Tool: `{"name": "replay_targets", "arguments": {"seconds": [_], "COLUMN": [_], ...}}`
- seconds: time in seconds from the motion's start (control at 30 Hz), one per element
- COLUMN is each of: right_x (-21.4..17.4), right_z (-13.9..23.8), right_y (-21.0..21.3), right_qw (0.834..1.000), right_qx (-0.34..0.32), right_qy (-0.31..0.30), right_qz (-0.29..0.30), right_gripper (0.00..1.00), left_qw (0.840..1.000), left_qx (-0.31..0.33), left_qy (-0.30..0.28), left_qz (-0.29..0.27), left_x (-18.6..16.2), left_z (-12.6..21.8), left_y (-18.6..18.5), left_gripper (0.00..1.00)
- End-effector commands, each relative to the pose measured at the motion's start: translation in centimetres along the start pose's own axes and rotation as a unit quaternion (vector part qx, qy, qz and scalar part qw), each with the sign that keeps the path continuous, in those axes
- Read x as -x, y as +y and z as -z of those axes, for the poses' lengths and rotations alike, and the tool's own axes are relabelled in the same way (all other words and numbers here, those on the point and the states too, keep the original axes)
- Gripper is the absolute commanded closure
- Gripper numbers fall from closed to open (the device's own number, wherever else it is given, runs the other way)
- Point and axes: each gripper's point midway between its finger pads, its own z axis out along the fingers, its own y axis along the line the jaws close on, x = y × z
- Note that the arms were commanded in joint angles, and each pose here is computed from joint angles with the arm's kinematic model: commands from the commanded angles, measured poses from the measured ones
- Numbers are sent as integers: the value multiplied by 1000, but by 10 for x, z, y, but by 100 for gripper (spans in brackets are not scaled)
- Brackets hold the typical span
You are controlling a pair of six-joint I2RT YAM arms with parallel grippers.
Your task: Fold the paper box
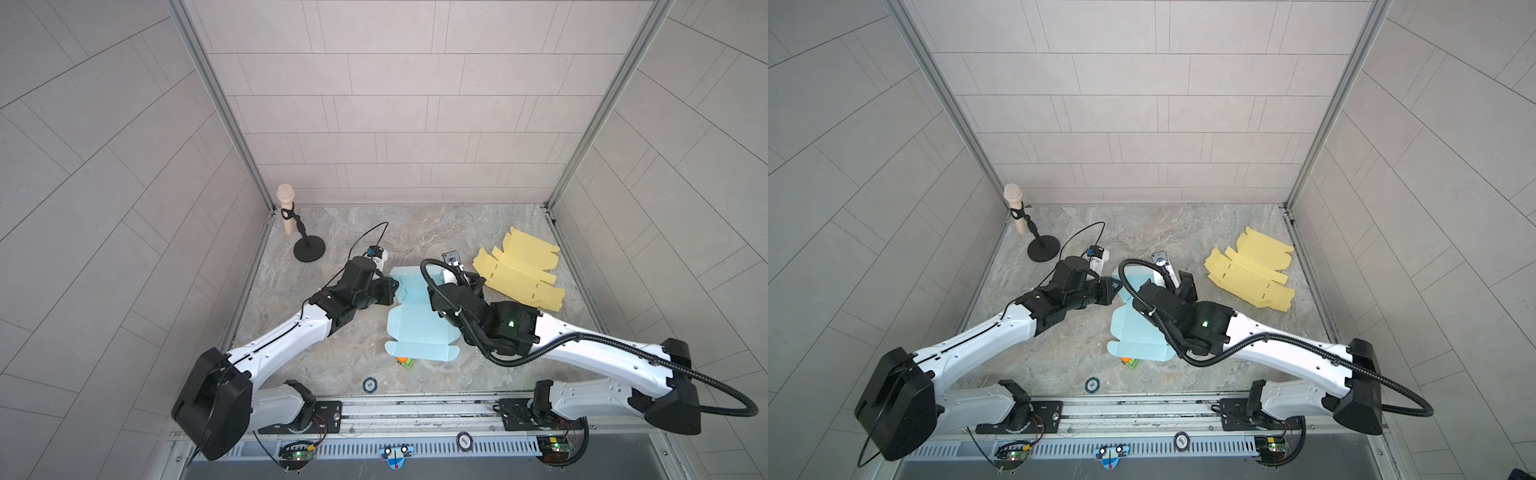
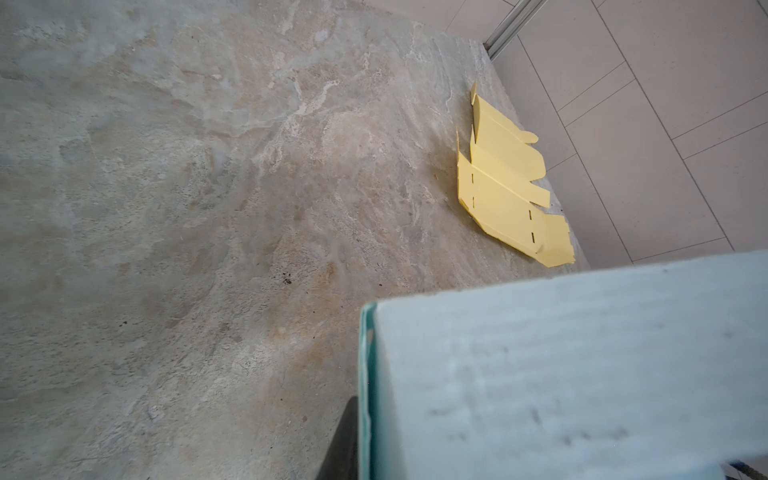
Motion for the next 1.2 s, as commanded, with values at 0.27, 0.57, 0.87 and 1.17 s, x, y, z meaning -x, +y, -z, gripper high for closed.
{"name": "replay_targets", "arguments": {"seconds": [0.27,0.57,0.87,1.17], "right_x": [15,2,-22,-32], "right_z": [-12,-66,-110,-155], "right_y": [-66,-58,-24,-6], "right_qw": [988,983,969,950], "right_qx": [51,104,166,199], "right_qy": [7,74,134,180], "right_qz": [-149,-134,-125,-159], "right_gripper": [14,14,15,16], "left_qw": [996,991,981,978], "left_qx": [22,68,102,124], "left_qy": [3,12,29,29], "left_qz": [-83,-117,-162,-167], "left_x": [8,11,4,-3], "left_z": [-19,-53,-77,-93], "left_y": [5,20,30,44], "left_gripper": [86,86,87,85]}}
